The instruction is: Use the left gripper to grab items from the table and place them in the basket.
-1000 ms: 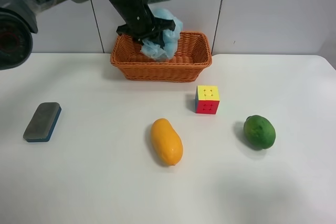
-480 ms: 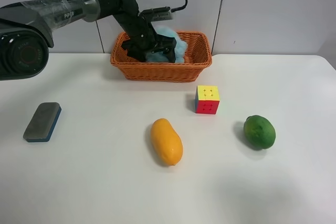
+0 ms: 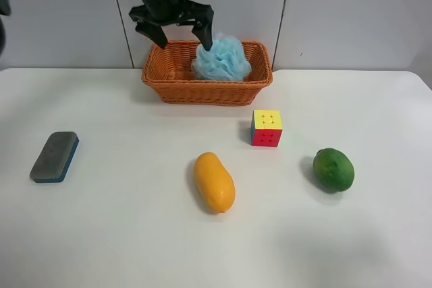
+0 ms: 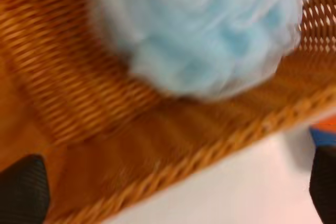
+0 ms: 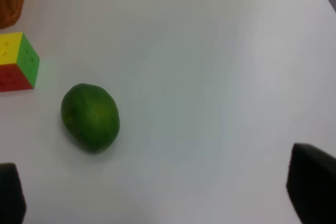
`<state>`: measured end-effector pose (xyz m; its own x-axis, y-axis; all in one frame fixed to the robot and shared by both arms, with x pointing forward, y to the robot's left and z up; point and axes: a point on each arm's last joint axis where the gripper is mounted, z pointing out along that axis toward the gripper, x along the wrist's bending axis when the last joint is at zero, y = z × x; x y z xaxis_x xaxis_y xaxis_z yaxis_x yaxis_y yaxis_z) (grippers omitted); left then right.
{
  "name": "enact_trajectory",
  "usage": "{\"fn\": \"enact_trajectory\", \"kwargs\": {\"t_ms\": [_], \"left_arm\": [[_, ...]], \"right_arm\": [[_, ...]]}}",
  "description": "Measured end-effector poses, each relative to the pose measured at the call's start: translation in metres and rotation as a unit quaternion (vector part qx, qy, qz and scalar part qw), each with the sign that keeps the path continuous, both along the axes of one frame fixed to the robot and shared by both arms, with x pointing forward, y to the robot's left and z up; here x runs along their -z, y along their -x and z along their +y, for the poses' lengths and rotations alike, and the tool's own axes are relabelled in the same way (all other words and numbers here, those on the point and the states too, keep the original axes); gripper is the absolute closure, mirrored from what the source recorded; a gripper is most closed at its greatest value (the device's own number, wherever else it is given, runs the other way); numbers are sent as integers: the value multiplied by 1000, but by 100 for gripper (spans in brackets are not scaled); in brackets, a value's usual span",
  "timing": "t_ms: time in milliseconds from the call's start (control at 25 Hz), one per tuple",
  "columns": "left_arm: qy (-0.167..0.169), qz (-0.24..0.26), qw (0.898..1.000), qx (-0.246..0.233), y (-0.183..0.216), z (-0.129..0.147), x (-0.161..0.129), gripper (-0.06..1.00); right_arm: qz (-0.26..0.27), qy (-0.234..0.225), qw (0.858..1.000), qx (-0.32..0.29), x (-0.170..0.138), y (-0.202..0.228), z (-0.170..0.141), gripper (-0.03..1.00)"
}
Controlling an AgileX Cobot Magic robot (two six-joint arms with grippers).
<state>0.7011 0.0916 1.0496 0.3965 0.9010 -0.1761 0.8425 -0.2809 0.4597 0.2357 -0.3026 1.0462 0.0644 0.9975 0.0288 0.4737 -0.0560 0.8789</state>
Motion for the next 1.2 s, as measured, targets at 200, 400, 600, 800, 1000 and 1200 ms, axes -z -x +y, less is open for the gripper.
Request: {"fn": "enact_trajectory", "kwargs": {"t_ms": [200, 400, 600, 800, 1000, 1200], "left_arm": [[-3, -43, 999, -7, 25, 15, -57, -5], [-20, -45, 999, -9, 69, 40, -89, -5], [-31, -38, 999, 0, 143, 71, -112, -5], [-22, -63, 998, -2, 235, 108, -121, -5], [-10, -105, 994, -4, 318, 143, -110, -5], [11, -161, 987, -7, 386, 171, -93, -5]], "right_arm": [[0, 0, 1000, 0, 0, 0, 0, -2], [0, 0, 1000, 0, 0, 0, 0, -2], [0, 0, 1000, 0, 0, 0, 0, -2], [0, 0, 1000, 0, 0, 0, 0, -2], [0, 0, 1000, 0, 0, 0, 0, -2], [0, 0, 1000, 0, 0, 0, 0, -2]]}}
